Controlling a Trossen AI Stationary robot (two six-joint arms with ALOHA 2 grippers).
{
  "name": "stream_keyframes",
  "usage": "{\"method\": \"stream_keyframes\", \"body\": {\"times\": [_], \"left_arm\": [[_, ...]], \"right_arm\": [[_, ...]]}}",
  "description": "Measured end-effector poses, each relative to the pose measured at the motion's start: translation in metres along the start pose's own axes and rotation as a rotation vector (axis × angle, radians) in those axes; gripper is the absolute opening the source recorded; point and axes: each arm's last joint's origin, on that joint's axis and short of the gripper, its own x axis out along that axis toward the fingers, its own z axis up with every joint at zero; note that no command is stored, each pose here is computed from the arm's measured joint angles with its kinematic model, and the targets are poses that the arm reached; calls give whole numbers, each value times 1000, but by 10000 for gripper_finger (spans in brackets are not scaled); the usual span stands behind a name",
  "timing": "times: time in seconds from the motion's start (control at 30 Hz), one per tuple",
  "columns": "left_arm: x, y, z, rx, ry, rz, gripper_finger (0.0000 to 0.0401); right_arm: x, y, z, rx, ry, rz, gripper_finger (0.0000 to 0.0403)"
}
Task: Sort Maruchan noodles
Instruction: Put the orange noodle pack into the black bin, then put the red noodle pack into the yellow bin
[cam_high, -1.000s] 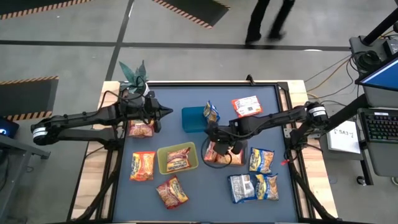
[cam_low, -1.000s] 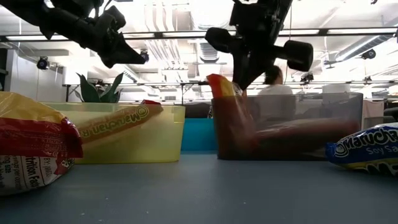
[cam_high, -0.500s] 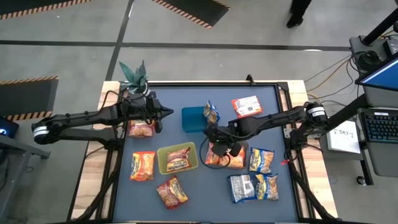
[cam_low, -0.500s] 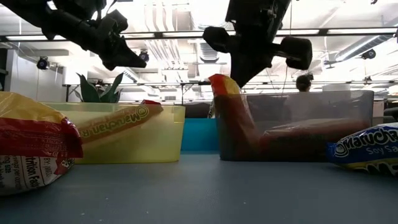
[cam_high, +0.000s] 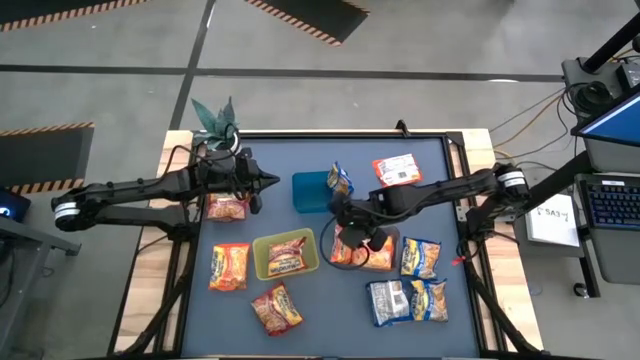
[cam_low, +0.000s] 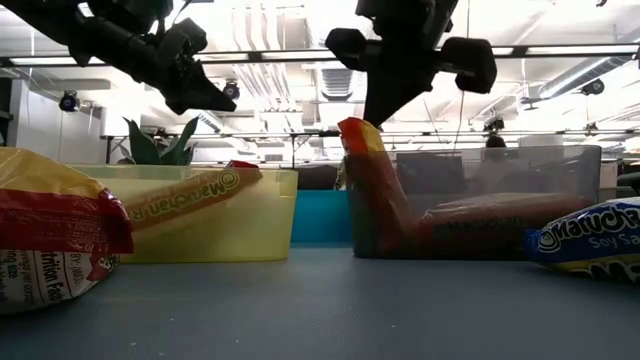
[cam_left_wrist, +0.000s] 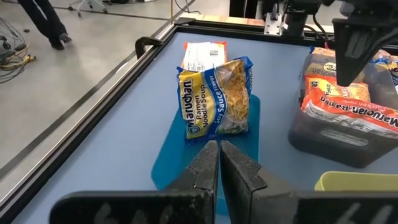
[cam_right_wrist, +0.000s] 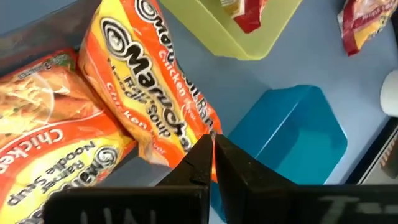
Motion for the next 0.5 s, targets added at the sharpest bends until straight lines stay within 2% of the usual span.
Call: {"method": "stream_keyframes", "body": {"times": [0.2,0.5], "left_arm": [[0,0,0,0,-3,0,0],[0,0,1,0,-6,0,0]], "right_arm": [[-12,0,0,101,16,-55,9],[-25,4,5,150,-2,-89,9]]}}
